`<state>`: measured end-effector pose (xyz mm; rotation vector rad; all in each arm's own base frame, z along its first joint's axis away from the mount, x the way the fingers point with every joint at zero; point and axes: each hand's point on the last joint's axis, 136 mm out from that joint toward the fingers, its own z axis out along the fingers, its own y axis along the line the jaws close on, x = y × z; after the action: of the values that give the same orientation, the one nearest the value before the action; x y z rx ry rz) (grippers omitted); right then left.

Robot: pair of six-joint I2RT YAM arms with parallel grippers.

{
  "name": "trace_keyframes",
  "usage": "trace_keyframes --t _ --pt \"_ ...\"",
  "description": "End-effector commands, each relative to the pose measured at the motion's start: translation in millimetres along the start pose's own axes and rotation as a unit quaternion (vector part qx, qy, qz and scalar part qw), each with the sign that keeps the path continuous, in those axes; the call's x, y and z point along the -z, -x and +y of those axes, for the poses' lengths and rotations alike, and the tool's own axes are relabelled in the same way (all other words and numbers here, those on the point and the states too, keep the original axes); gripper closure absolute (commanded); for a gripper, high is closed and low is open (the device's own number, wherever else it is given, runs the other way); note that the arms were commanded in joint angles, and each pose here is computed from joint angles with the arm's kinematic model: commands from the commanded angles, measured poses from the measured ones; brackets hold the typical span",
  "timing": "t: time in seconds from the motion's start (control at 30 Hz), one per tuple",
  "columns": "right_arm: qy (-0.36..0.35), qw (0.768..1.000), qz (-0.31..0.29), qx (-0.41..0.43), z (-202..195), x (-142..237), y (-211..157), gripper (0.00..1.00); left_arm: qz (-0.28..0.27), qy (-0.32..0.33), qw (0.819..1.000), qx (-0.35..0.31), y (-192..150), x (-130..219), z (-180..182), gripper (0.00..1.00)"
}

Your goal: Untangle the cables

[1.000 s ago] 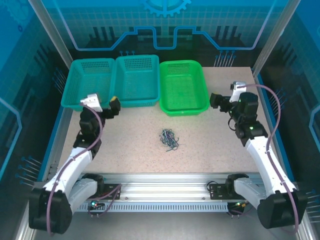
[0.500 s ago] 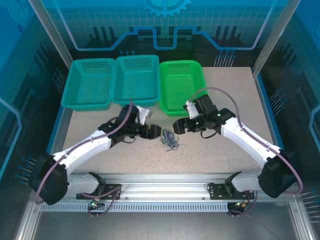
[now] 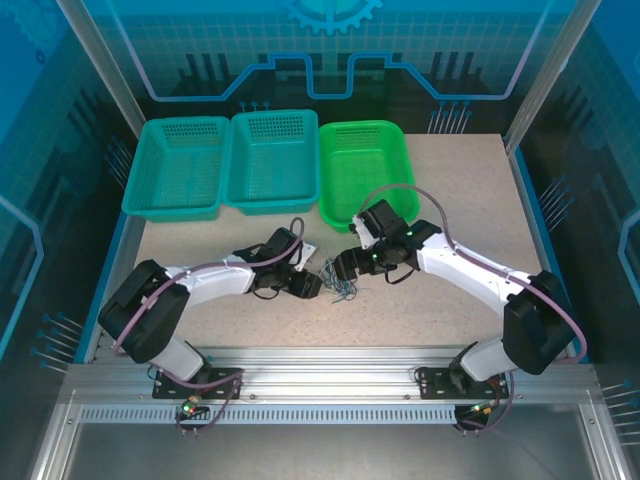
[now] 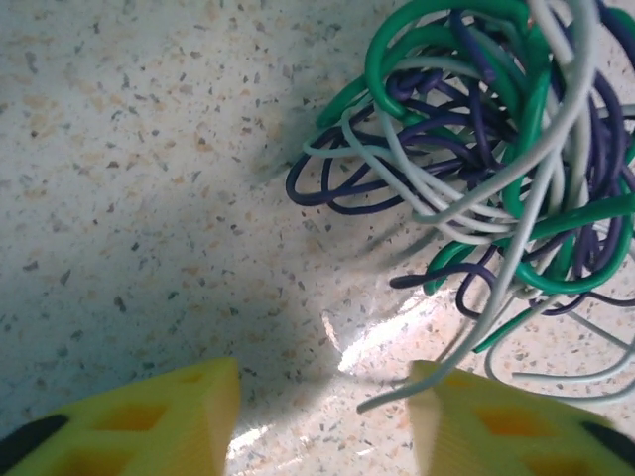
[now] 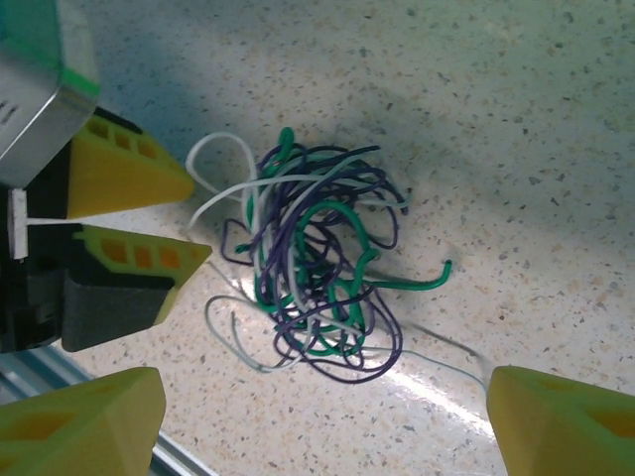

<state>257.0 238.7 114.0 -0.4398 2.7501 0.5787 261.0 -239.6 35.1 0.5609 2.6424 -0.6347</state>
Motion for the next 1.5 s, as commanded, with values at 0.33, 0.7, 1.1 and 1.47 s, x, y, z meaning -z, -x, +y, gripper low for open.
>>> trace_keyframes --t 0.33,0.7,1.1,1.47 --pt "-0.038 0.999 0.002 -0.019 10 -59 7 0.26 -0.037 -0.025 0.999 -0.016 21 -4 -11 1.00" --pt "-0.217 0.970 -0.066 -0.090 -79 -39 -10 0.79 -0.175 0.040 0.981 0.073 47 83 26 1.00" --pt "-0.205 0.965 -0.044 -0.160 -118 -17 -55 0.72 -0.183 0.024 0.971 0.153 43 110 51 1.00" --pt "-0.076 0.989 -0.119 -0.034 -68 31 -19 0.35 -0.161 -0.021 0.978 0.131 35 96 31 1.00"
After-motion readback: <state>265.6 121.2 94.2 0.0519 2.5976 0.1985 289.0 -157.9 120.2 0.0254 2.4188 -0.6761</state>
